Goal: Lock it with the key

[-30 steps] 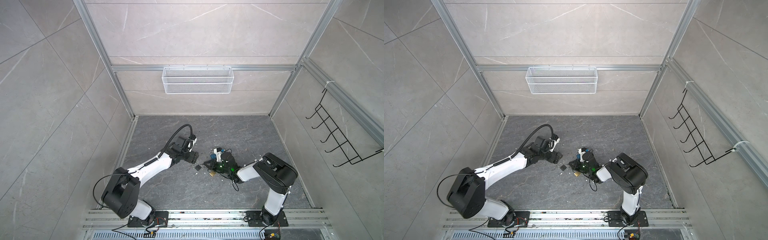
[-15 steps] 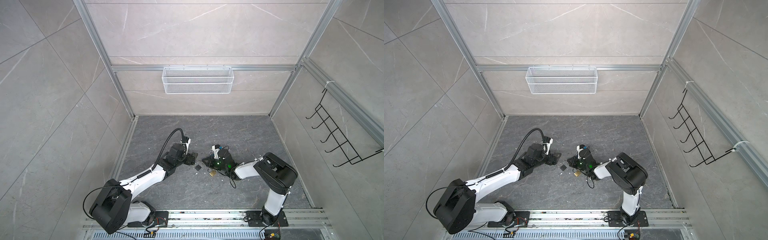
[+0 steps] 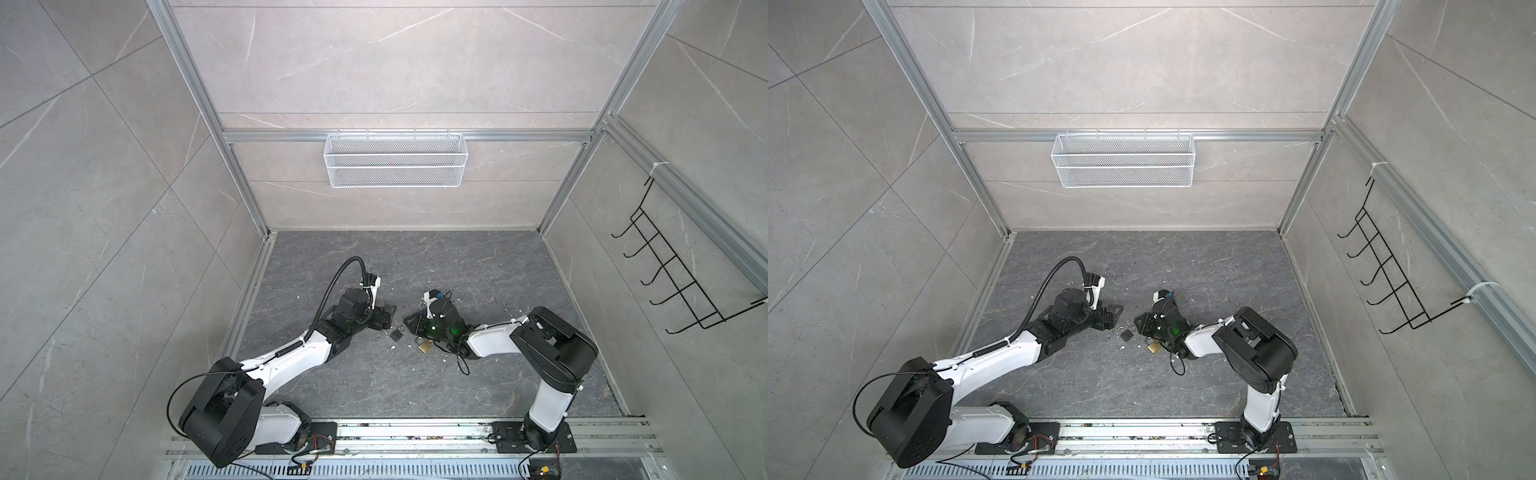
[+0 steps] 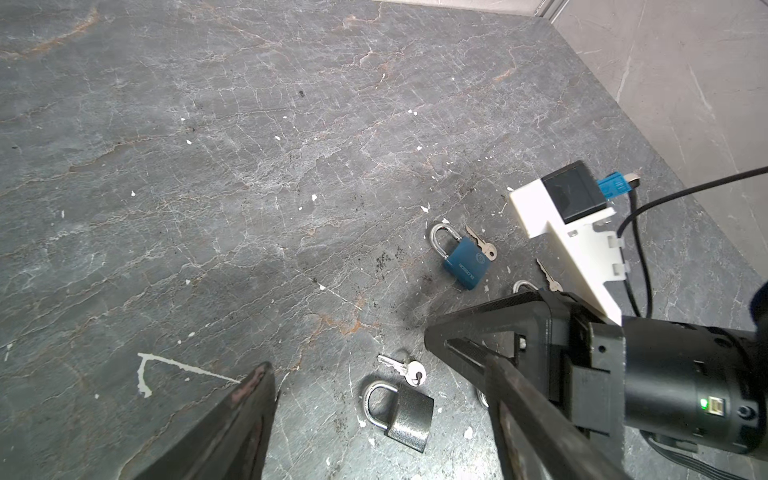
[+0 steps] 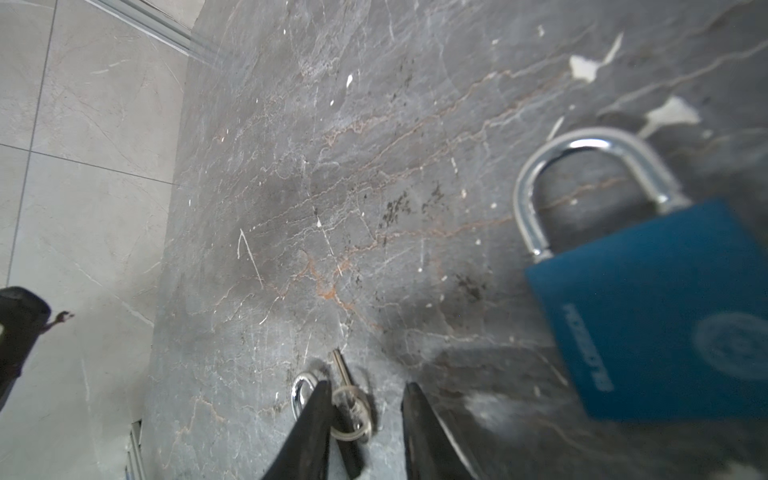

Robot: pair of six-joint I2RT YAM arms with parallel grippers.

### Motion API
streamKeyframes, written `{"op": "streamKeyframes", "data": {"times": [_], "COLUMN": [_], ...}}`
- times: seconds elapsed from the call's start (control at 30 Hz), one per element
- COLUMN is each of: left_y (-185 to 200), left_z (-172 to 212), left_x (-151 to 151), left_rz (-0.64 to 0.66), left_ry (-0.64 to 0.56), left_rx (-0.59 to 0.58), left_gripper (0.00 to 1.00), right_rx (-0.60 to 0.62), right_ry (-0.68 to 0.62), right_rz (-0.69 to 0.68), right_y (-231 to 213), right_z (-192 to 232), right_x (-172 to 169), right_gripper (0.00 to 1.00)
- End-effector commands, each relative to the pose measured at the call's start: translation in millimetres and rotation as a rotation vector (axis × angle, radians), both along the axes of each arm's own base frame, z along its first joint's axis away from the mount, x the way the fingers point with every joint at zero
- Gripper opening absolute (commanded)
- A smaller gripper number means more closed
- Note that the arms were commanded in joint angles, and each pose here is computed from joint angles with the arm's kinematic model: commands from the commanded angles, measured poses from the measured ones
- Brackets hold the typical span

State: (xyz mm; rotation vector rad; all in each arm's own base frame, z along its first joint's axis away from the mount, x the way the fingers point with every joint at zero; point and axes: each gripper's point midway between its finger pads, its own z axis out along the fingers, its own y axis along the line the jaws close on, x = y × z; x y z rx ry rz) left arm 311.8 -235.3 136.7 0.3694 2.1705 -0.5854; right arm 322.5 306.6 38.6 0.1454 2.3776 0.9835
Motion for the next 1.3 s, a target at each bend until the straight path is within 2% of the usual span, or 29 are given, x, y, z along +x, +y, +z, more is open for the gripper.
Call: {"op": "streamKeyframes", "data": {"times": [0.0, 0.2, 0.33, 0.47, 0.57, 0.67, 0.8, 1.0, 1.1, 1.2, 1.27], "left_y": [-4.3, 4.1, 10.5, 20.3, 37.5, 63.1, 100.1, 121.4, 132.1, 162.3, 198.8], "left_z": [14.0, 7.4, 5.7, 7.1, 12.9, 18.8, 23.0, 46.4, 64.3, 73.9, 73.1], "left_x": [3.6, 8.4, 12.4, 13.1, 15.5, 16.7, 16.8, 13.6, 13.9, 17.3, 21.5], "left_rz": [-0.001, 0.054, 0.100, 0.154, 0.235, 0.355, 0.511, 0.562, 0.579, 0.643, 0.734], "left_ry": [-0.043, -0.055, -0.068, -0.114, -0.161, -0.215, -0.339, -0.486, -0.570, -0.616, -0.603], "left_rx": [-0.043, -0.025, -0.029, -0.048, -0.014, 0.030, 0.081, 0.163, 0.240, 0.231, 0.223], "left_gripper": [0.81, 0.81, 0.81, 0.82, 0.84, 0.87, 0.89, 0.90, 0.90, 0.90, 0.90], "right_rx": [-0.047, -0.129, -0.127, -0.165, -0.215, -0.261, -0.325, -0.394, -0.441, -0.492, -0.506], "right_ry": [-0.066, -0.137, -0.229, -0.318, -0.359, -0.407, -0.458, -0.521, -0.553, -0.588, -0.616], "right_rz": [-0.024, -0.005, 0.026, 0.038, 0.040, 0.032, 0.014, -0.001, -0.045, -0.163, -0.213], "right_y": [-7.9, -19.8, -22.4, -34.9, -47.3, -61.5, -80.4, -103.5, -119.8, -143.9, -153.0], "right_z": [17.3, 30.2, 54.7, 78.1, 93.6, 111.6, 132.8, 159.9, 172.9, 181.3, 184.8], "right_x": [5.1, 3.6, 0.4, -5.8, -11.4, -17.2, -23.2, -34.5, -36.7, -32.8, -31.5], "right_gripper": [0.34, 0.36, 0.37, 0.38, 0.43, 0.61, 0.99, 1.00, 1.00, 1.00, 1.00]}}
